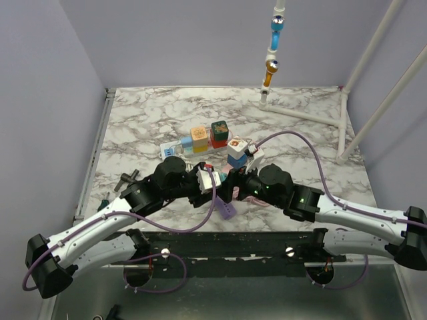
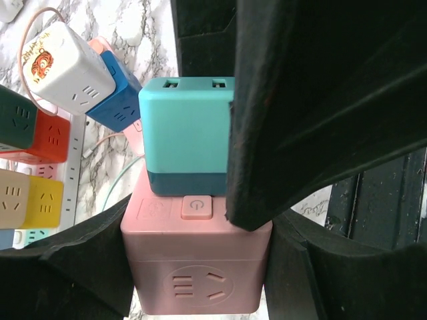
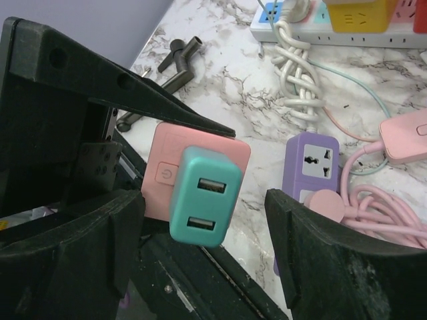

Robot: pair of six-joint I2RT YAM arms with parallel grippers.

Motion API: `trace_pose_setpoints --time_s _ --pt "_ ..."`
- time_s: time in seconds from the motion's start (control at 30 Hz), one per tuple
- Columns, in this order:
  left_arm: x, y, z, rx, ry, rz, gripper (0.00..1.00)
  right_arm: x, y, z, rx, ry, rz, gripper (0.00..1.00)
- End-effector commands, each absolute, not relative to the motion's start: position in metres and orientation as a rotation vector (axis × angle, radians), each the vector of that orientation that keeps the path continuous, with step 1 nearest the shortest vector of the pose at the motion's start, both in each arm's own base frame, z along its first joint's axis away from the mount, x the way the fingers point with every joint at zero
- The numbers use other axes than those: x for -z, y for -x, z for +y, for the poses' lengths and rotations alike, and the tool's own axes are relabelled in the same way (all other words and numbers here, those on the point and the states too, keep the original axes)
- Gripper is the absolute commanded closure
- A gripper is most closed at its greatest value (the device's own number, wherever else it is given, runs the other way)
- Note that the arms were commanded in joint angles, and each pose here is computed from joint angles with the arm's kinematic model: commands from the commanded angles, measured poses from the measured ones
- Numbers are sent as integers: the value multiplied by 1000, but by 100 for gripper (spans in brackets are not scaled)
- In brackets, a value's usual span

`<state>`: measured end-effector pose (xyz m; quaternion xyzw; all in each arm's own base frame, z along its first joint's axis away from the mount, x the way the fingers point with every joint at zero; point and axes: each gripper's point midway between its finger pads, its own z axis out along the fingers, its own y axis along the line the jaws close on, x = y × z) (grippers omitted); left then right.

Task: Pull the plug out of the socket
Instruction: Remove the plug from the socket.

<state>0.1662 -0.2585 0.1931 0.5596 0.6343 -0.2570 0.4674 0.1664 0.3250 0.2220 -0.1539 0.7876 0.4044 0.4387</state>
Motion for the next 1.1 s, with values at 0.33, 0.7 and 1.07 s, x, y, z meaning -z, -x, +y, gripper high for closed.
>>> trace_pose_setpoints --time_s 0.33,0.7,1.07 --pt "-206 -167 -263 601 -1373 1446 100 -237 -173 341 -1052 366 1919 60" --pt "-182 -169 -258 554 -1435 1519 100 -230 -172 331 -1036 333 1937 90" --pt "-134 -154 -237 514 -1583 1675 100 -227 -182 324 -974 347 1963 98"
